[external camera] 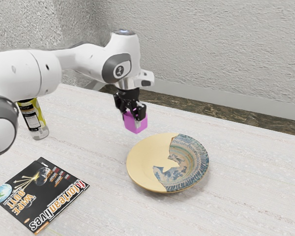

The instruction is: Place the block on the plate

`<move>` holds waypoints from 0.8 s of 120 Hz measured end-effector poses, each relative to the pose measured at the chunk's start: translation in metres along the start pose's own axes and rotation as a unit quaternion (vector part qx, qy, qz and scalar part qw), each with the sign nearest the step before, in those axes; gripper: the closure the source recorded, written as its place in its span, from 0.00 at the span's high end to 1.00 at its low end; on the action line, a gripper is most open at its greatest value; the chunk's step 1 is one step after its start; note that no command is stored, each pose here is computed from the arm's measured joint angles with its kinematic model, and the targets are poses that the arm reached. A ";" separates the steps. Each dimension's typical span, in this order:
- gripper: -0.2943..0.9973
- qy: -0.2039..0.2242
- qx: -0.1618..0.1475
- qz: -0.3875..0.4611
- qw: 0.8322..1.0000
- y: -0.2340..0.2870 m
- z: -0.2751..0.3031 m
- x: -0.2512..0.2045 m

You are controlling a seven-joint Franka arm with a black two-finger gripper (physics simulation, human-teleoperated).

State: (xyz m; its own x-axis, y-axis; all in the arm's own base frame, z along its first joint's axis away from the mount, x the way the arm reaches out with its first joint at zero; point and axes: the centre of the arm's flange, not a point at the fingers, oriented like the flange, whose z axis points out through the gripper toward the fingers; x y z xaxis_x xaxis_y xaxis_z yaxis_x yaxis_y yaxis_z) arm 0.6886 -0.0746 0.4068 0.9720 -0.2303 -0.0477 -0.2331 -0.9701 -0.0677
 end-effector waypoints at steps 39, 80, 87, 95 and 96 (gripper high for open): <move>0.53 -0.013 -0.003 0.088 0.996 0.122 0.011 0.006; 0.53 -0.039 -0.006 0.103 0.994 0.141 0.047 0.008; 0.53 -0.043 -0.007 0.104 0.994 0.143 0.053 0.009; 0.53 -0.050 -0.009 0.106 0.993 0.146 0.063 0.009; 0.53 -0.050 -0.009 0.107 0.993 0.146 0.065 0.009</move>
State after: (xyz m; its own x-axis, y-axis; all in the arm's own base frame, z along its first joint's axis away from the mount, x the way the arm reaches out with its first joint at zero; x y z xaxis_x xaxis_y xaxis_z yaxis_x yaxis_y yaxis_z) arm 0.6617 -0.2136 0.3321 0.8923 -0.4225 -0.1588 -0.4318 -0.9015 -0.0280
